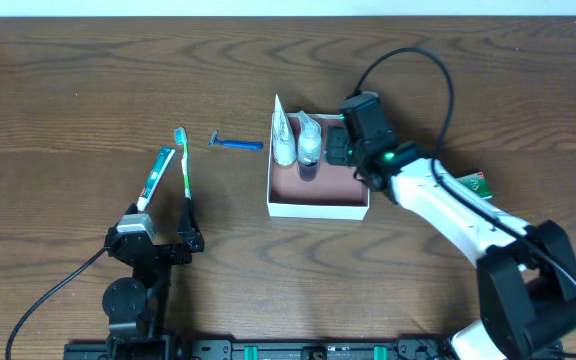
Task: Pack container
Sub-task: 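Release the bottle and move the right gripper to the Dettol soap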
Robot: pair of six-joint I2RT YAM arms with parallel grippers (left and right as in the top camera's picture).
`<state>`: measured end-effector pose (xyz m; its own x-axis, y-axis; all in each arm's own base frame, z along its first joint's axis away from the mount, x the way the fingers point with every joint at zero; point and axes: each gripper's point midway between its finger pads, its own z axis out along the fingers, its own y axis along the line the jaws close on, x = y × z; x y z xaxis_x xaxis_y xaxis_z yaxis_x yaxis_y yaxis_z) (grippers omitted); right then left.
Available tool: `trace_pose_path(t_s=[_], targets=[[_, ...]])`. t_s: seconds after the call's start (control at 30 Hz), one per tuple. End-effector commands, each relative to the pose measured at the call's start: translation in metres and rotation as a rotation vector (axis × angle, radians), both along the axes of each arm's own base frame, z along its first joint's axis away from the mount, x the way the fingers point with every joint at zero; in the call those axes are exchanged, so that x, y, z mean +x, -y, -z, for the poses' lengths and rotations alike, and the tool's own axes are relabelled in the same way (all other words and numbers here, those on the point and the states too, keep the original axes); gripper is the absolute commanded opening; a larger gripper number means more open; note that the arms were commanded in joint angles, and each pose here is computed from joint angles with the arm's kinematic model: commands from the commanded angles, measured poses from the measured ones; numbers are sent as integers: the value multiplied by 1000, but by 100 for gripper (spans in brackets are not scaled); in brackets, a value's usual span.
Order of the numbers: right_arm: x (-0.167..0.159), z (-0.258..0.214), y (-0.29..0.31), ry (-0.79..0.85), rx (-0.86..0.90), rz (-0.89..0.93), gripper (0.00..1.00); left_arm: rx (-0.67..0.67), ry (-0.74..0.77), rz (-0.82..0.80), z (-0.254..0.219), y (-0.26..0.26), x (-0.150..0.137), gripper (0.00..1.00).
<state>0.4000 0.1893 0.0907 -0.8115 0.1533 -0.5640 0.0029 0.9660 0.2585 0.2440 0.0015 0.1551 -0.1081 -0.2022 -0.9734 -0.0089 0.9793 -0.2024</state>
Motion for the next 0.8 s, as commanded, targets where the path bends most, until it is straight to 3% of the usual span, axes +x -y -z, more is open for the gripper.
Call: trace_pose_path(t_s=[0.0,0.1,0.3,0.43,0.57,0.77], targets=[[8,-51,12,91,27,2,68,0,-40,-6,17,-2,0,98],[4,-74,29,103,16,22,74,0,-40,-6,17,-2,0,98],[-20,-113,85,127,-104,13,99,-1,-39,-6,16,-2,0,98],[-44,-116,137,80,-329,8,99,-1,-39,-6,16,-2,0,98],[-74,-102,186,-70,-487,78,99,0,-40,-6,17,-2,0,98],[-86,-76,212,-206,-510,123,99,-1,-40,-6,17,-2,0,98]])
